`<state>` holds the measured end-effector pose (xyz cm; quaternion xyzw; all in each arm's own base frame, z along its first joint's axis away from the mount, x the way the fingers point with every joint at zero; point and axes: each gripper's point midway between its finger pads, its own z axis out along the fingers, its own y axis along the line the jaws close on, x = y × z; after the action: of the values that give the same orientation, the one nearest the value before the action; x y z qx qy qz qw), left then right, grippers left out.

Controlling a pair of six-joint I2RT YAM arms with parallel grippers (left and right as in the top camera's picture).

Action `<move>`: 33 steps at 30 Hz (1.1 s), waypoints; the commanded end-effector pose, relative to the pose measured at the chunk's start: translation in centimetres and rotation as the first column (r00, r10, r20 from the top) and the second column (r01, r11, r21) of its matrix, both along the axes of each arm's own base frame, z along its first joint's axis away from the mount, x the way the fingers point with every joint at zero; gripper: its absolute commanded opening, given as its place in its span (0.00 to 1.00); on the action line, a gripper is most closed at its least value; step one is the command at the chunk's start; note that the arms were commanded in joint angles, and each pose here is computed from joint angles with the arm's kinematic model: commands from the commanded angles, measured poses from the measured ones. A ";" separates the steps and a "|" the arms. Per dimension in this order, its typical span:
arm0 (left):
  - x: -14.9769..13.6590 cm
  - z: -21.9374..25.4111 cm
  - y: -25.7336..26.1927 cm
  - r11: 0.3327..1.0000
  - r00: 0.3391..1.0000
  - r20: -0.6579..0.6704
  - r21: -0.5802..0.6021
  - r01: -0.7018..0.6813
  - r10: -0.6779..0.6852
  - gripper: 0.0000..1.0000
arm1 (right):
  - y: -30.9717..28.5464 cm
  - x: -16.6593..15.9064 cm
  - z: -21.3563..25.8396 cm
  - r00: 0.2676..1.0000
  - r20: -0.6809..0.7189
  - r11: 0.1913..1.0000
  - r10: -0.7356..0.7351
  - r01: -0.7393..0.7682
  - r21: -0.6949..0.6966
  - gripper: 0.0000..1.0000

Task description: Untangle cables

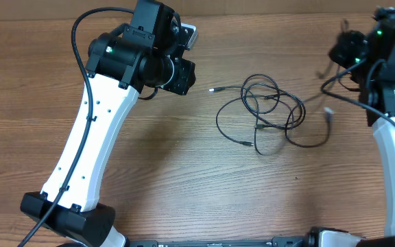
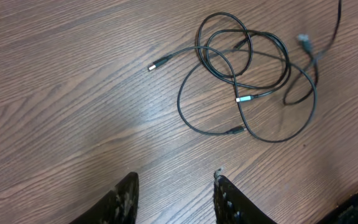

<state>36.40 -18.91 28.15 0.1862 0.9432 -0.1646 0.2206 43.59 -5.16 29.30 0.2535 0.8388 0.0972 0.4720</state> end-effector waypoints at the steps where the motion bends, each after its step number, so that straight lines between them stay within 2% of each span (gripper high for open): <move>1: 0.0 -0.1 0.0 1.000 1.000 -0.011 -0.005 -0.013 0.013 0.39 | -6.9 -1.5 -1.1 0.974 -0.043 0.971 -0.224 0.219 -0.095 0.04; 10: 0.0 -0.1 0.0 1.000 1.000 -0.011 -0.005 -0.013 0.013 0.39 | -18.6 -5.9 1.2 0.873 0.026 0.868 -0.488 0.488 -0.094 0.04; 16: 0.0 -0.2 0.0 1.000 1.000 -0.012 -0.005 -0.013 0.013 0.39 | -21.8 -7.7 5.3 0.825 0.112 0.821 -0.554 0.564 -0.094 0.04; 21: 0.0 -0.2 0.0 1.000 1.000 -0.012 -0.005 -0.013 0.013 0.39 | -21.7 -8.0 4.3 0.827 0.066 0.822 -0.558 0.562 -0.095 0.04; 22: 0.0 -0.1 0.0 1.000 1.000 -0.011 -0.005 -0.013 0.013 0.39 | -21.6 -8.1 3.9 0.828 0.049 0.823 -0.558 0.560 -0.094 0.08; 23: 0.0 -0.2 0.0 1.000 1.000 -0.012 -0.005 -0.013 0.013 0.39 | -21.5 -8.1 3.3 0.831 0.029 0.826 -0.556 0.556 -0.092 0.20; 25: 0.0 -0.2 0.0 1.000 1.000 -0.012 -0.005 -0.013 0.013 0.40 | -21.0 -7.8 2.4 0.848 -0.005 0.846 -0.530 0.529 -0.073 0.51; 26: 0.0 -0.2 0.0 1.000 1.000 -0.011 -0.005 -0.013 0.013 0.40 | -20.3 -7.5 1.8 0.866 -0.024 0.866 -0.499 0.498 -0.049 0.60; 28: 0.0 -0.2 0.0 1.000 1.000 -0.011 -0.005 -0.013 0.013 0.40 | -18.6 -6.8 1.0 0.909 -0.056 0.910 -0.413 0.414 0.006 0.66; 30: 0.1 -0.1 0.0 1.000 1.000 -0.009 -0.005 -0.013 0.013 0.40 | -15.8 -6.1 0.1 0.960 -0.089 0.960 -0.267 0.273 0.063 0.68; 33: 0.3 -0.2 0.5 0.999 1.000 -0.001 0.019 -0.028 0.028 0.40 | -11.2 -6.0 -1.5 0.987 -0.152 0.989 -0.059 0.078 0.127 0.75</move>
<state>36.37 -18.88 28.12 0.1861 0.9435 -0.1641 0.2196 36.08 -21.31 27.55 0.4132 0.8164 0.0257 0.4025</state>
